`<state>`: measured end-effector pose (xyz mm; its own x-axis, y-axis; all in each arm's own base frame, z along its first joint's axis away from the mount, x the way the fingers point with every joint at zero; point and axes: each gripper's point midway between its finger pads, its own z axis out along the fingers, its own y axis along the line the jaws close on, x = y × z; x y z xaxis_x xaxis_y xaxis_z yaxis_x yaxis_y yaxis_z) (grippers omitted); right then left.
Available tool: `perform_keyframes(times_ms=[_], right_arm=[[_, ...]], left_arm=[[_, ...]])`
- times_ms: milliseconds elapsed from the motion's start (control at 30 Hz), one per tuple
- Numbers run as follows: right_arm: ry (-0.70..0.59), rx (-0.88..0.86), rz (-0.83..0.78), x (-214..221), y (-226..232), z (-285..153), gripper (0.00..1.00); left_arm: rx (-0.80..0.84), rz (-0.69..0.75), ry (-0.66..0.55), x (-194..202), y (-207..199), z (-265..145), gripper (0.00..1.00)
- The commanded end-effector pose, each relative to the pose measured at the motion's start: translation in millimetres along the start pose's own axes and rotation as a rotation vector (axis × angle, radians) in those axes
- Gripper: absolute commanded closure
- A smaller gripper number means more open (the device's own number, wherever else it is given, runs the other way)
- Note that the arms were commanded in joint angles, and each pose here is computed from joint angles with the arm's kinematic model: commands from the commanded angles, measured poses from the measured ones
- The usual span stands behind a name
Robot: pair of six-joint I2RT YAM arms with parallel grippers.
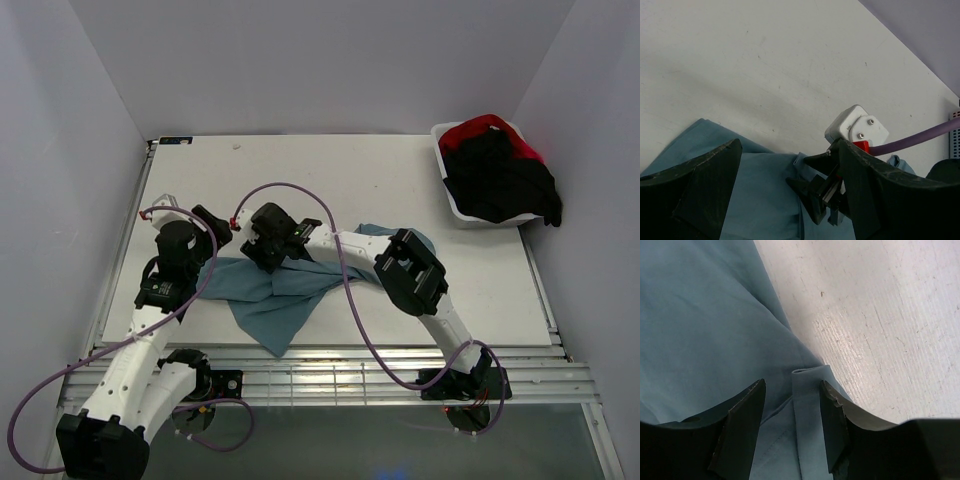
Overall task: Fold and stack the t-shirts
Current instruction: Flatten out the tshirt
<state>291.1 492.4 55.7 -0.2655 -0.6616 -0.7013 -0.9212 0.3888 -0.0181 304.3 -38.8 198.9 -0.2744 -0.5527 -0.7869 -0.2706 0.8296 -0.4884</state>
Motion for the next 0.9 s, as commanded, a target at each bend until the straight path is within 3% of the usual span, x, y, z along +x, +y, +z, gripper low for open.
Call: perform_keyframes(times_ms=[0, 400, 500, 633, 733, 867], right_arm=[[-0.009, 0.036, -0.028, -7.6, -8.0, 0.3, 0.46], [-0.019, 0.128, -0.050, -13.2, -25.3, -0.4, 0.49], [-0.016, 0.143, -0.051, -11.3, -27.9, 0.3, 0.55], [-0.018, 0.185, -0.053, -8.8, -34.9, -1.3, 0.86], [-0.033, 0.243, -0.053, -9.0, -43.2, -9.0, 0.92], [-0.019, 0.433, -0.042, -12.7, -77.2, -55.9, 0.92]], left_arm=[[0.016, 0.007, -0.013, -2.9, -0.7, -5.5, 0.11], [0.023, 0.006, -0.013, -1.3, 0.1, -8.5, 0.11], [0.026, 0.005, -0.011, -0.7, -0.1, -9.1, 0.11], [0.027, 0.001, -0.004, 1.6, 0.2, -8.1, 0.11], [0.025, 0.004, 0.000, 3.9, 1.0, -6.3, 0.11], [0.009, 0.009, 0.004, 7.6, 5.5, -3.2, 0.11]])
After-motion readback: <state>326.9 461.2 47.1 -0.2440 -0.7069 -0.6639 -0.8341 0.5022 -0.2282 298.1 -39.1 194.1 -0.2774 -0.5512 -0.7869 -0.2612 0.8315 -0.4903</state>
